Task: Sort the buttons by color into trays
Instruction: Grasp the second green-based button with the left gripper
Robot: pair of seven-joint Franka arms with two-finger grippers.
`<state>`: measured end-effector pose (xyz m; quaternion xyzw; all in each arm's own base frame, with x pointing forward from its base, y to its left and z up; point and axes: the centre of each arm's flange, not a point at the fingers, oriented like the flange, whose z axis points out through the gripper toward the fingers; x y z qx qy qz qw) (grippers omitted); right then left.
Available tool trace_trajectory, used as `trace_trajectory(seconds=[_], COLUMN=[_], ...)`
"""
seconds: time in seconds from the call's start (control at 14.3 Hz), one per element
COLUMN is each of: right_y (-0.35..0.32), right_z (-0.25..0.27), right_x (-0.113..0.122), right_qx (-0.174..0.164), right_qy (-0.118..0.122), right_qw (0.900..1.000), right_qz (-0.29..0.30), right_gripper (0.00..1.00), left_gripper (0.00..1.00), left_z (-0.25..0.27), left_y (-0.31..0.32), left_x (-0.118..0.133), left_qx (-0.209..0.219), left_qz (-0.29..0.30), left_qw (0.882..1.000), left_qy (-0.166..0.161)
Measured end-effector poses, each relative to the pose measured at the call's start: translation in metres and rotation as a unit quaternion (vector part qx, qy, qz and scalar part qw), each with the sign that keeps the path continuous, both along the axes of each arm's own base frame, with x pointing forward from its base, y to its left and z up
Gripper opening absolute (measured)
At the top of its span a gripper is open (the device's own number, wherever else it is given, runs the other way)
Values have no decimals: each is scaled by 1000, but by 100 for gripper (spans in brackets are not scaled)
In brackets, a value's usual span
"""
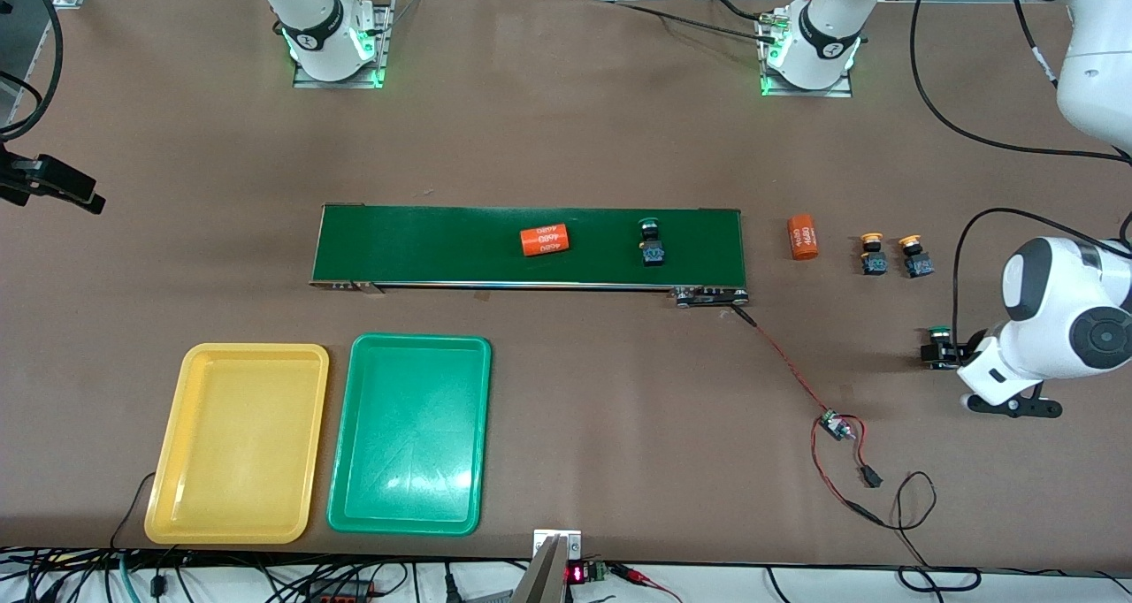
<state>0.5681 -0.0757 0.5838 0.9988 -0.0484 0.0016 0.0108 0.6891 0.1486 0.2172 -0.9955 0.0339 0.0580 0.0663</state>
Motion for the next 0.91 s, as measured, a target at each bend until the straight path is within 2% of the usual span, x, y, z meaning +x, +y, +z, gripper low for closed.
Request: trace_trajectory(seconds=[0.21,0.28,0.35,0.49,0.7,0.91], right_y=[0,-1,-2,-5,-5,-5], right_z=[0,-1,-1,-2,-3,-3], right_x=[0,0,0,-1,-1,0], right_qx=[0,0,0,0,0,0], right_qy=[0,1,1,2,2,2], right_qw=[1000,1000,1000,1000,1000,1000], right_qz=[0,0,-2,-4,-5,-5], right_gripper=[100,100,100,100,100,100], left_gripper=[100,93,93,77,44,41], left_z=[-27,-34,-41,-47,-44,-35], left_y=[13,13,13,15,18,13], left_x=[-3,-4,-5,-7,-7,-10], left_qx=[-15,-19,-22,-24,-27,-56], left_qz=[0,1,2,3,11,39], left_qw=[1000,1000,1000,1000,1000,997], left_qy=[-3,-1,1,5,5,37])
